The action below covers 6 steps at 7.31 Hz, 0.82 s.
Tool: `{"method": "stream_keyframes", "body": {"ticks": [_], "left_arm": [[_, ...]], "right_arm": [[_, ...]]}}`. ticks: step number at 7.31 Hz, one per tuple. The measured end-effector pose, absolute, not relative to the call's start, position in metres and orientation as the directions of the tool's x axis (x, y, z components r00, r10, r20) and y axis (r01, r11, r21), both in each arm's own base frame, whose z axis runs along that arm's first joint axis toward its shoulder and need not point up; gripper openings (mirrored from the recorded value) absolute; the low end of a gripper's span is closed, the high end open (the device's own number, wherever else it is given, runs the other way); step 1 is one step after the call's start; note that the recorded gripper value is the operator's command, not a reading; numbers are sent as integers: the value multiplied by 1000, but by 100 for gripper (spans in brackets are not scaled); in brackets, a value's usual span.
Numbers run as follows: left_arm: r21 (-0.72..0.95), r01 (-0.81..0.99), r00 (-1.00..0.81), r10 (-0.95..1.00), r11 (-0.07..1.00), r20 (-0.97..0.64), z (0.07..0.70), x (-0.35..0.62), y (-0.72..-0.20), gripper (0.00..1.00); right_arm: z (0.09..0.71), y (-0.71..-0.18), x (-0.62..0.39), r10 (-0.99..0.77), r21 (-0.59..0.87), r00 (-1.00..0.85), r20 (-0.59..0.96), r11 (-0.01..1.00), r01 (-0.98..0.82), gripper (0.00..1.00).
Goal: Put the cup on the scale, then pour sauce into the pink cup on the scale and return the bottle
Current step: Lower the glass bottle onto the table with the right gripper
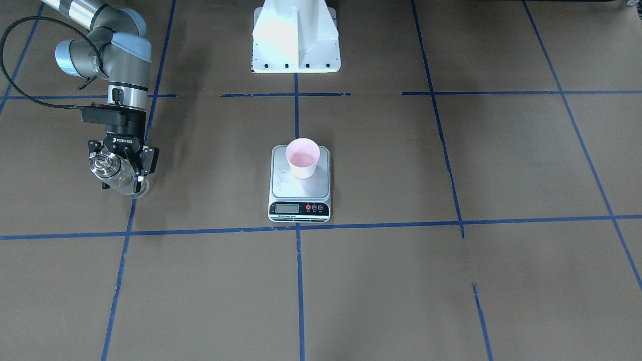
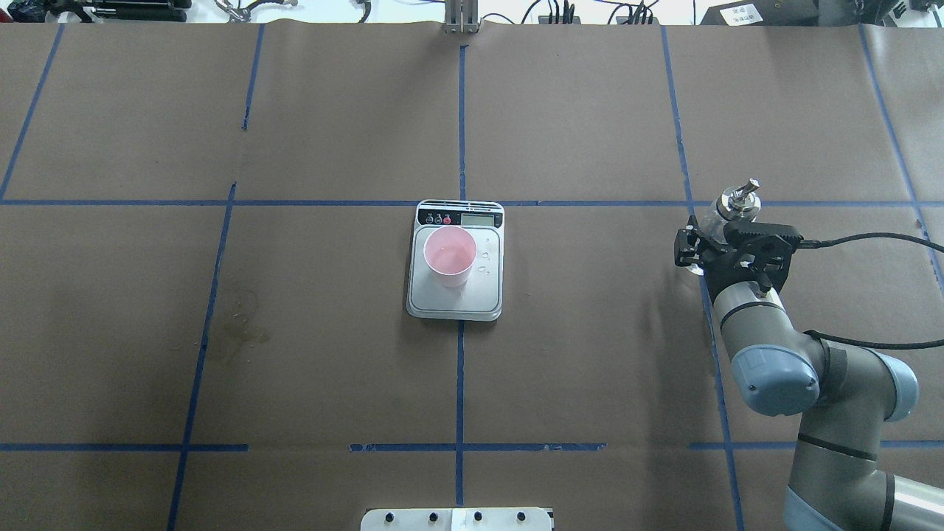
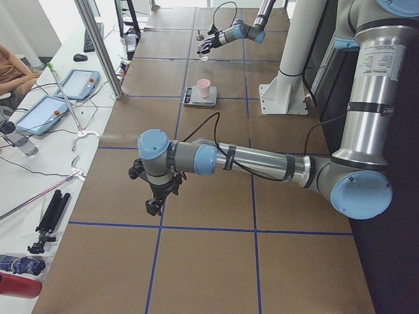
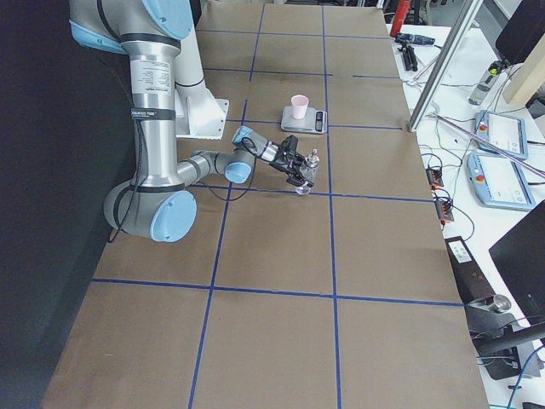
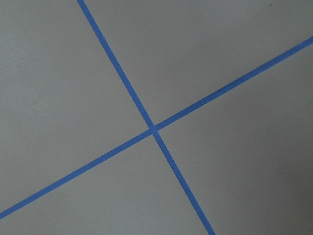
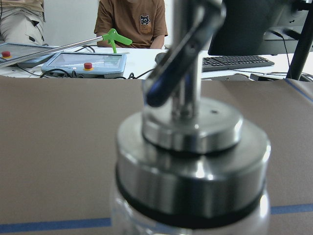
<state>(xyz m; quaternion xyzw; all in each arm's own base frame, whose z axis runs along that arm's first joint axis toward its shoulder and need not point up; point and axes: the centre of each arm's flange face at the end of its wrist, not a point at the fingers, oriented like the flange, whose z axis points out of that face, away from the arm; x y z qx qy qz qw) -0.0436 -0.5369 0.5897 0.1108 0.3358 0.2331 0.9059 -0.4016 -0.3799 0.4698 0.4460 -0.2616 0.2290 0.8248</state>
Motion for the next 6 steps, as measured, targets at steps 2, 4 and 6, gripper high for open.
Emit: {"method": "stream_keyframes", "body": {"ticks": [2, 4, 6], "left_arm": [[358, -348, 666, 497, 867, -557, 590, -44, -537, 100], [358, -348, 666, 497, 867, -557, 589, -44, -537, 100], [358, -348, 666, 498, 866, -556, 589, -44, -538, 100]], "right_arm": [[470, -380, -402, 144, 617, 758, 636, 496, -611, 84], [470, -380, -402, 144, 616, 758, 636, 495, -612, 86], [469, -380, -401, 144, 616, 757, 637, 496, -613, 91]]}}
